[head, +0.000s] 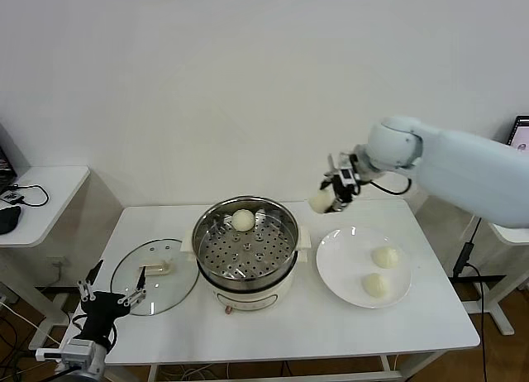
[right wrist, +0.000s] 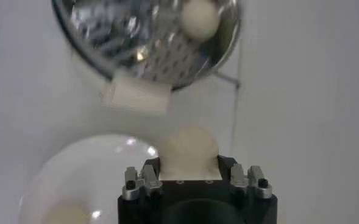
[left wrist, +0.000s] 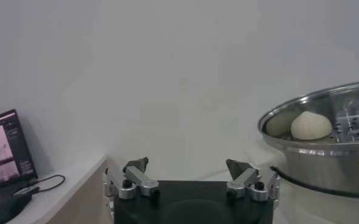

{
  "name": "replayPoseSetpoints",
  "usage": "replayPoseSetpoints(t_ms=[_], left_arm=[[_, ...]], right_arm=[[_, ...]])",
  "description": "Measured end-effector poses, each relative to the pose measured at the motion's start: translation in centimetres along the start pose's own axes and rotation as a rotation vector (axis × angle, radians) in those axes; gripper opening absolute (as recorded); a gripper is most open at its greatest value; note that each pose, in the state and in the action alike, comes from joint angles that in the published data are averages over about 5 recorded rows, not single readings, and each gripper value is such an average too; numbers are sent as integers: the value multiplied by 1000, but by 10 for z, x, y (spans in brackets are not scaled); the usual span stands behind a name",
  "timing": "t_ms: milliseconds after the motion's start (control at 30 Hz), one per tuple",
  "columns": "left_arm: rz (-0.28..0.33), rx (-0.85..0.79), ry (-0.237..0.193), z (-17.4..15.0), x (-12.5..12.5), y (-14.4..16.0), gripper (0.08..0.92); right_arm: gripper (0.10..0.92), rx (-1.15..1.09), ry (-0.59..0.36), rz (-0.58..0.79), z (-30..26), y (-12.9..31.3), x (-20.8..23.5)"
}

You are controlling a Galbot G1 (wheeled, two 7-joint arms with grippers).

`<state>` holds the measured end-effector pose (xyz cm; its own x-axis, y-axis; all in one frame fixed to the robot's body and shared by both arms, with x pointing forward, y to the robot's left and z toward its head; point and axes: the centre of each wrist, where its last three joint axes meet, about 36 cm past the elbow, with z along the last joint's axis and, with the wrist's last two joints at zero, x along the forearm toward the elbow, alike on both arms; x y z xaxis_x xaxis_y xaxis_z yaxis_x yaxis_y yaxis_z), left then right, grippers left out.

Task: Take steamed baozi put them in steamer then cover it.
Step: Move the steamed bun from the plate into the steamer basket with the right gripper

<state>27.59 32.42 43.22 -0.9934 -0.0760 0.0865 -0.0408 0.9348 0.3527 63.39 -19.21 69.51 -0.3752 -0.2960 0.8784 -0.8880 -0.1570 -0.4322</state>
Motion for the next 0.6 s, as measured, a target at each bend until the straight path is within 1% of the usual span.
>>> replayPoseSetpoints(t_ms=[133, 300, 600], left_arm=[[-8, 1, -2, 0, -1, 2, 823], [-21, 2, -10, -1, -2, 4, 823], [-34, 5, -29, -6, -4, 6, 823]], right_arm=[[594, 4, -41, -13, -41, -8, -11], [594, 7, -66, -42, -90, -11, -37], [600, -8, -62, -98, -156, -3, -93]])
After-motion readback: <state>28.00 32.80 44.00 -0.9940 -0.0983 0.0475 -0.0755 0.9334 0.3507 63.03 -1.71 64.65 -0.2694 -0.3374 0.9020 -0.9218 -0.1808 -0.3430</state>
